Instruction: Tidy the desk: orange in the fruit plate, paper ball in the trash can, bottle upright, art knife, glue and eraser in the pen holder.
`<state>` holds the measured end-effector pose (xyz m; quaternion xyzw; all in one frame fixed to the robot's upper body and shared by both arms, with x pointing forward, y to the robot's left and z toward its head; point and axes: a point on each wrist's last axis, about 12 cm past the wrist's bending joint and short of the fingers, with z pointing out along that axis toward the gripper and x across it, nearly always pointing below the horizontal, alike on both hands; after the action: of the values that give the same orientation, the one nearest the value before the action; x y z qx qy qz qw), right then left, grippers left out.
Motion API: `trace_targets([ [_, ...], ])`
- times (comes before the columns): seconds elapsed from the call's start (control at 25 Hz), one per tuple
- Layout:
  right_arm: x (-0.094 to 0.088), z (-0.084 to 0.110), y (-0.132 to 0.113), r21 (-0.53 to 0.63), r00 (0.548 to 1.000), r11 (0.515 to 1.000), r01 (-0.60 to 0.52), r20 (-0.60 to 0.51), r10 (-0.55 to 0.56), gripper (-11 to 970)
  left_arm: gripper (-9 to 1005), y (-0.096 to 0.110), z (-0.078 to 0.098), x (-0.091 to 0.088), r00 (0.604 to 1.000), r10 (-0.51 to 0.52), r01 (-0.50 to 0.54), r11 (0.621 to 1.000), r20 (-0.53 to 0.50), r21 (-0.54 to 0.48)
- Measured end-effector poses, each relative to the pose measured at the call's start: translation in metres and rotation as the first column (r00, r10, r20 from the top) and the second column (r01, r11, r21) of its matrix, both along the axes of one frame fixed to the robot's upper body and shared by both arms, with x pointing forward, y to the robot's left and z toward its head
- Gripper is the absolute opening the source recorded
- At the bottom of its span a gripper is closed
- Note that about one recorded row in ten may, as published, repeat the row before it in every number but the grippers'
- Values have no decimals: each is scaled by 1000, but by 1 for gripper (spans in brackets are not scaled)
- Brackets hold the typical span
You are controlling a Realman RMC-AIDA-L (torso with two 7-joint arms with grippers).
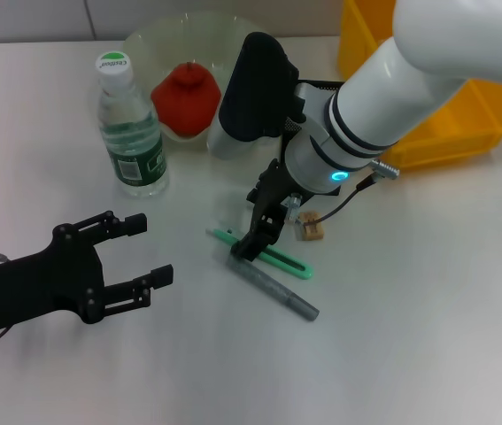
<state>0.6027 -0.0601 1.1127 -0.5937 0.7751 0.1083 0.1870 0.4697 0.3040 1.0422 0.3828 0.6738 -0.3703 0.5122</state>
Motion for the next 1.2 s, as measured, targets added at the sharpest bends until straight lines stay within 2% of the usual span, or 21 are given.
trace_targets([
  [0.48,-1,-1,0,1,1000,1000,-3,0,3,775,783,1,0,0,1000,1,-1,1000,1,0],
  [0.72,-3,-2,0,-6,1000,1000,-9,-5,9,603,783,1,0,0,1000,1,-1,1000,1,0],
  [0.92,-3,-3,0,-9,1000,1000,-10,-8,10,347,783,1,0,0,1000,1,-1,1000,2,1],
  [1.12,-4,-4,-1,-13,1000,1000,-8,-13,8,240,783,0,1,1,1000,-1,1,1000,4,1],
  [1.2,-4,-4,-1,-15,1000,1000,-8,-16,8,238,783,0,1,2,1000,-3,3,1000,5,1],
])
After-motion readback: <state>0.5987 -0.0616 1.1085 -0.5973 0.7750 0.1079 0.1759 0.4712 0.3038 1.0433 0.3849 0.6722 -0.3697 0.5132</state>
